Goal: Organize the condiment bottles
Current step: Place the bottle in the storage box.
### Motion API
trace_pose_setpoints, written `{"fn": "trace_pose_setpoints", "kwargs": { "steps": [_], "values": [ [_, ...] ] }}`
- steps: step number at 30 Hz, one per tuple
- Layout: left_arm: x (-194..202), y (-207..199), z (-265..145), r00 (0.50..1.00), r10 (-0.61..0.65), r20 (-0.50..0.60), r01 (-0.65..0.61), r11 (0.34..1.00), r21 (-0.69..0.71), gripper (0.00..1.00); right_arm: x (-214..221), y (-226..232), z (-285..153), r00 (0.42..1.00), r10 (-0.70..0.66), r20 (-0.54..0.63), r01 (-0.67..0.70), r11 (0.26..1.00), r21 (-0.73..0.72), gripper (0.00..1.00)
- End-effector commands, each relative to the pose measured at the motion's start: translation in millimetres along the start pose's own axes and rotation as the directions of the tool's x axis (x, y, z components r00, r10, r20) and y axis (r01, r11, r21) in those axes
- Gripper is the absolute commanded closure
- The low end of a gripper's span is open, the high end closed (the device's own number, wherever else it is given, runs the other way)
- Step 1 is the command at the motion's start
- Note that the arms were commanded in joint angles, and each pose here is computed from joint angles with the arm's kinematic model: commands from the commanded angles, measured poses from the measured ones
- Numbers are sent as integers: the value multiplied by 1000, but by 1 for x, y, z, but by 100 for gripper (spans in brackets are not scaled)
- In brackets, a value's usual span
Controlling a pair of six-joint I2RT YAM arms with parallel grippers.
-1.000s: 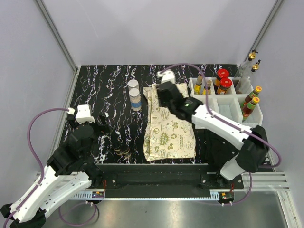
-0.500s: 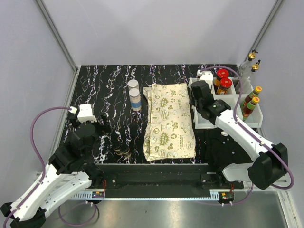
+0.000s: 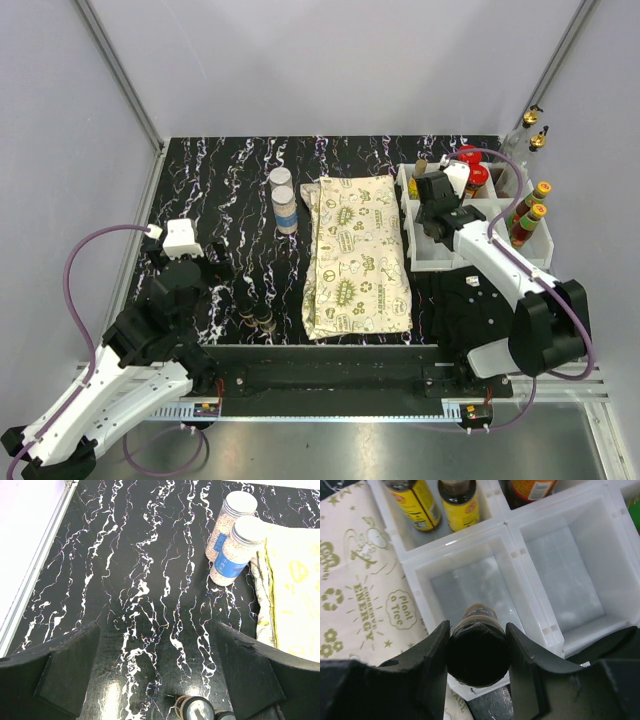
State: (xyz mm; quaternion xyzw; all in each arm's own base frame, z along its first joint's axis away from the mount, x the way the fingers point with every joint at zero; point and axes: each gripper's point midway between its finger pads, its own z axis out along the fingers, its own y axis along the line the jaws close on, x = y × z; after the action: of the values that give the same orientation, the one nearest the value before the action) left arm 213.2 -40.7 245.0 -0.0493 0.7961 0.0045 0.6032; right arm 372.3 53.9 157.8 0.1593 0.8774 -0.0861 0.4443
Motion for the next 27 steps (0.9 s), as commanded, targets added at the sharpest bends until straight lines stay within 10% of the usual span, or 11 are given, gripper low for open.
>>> {"fn": "trace_pose_setpoints", "kwargs": {
  "steps": [1, 18, 27],
  "values": [
    [-7, -2, 2, 1000, -15, 25, 15, 1000, 2, 1, -5, -7, 20, 995, 96, 12, -96, 994, 41, 100],
    [-5, -2, 4, 1000, -3, 19, 3, 1000, -2, 1, -2, -4, 84, 985, 167, -40, -165, 984, 66, 96],
    [-5, -3, 5, 1000, 5, 14, -5, 1000, -5, 1, 9, 1, 91, 982, 175, -77, -172, 984, 48, 45]
  ]
}}
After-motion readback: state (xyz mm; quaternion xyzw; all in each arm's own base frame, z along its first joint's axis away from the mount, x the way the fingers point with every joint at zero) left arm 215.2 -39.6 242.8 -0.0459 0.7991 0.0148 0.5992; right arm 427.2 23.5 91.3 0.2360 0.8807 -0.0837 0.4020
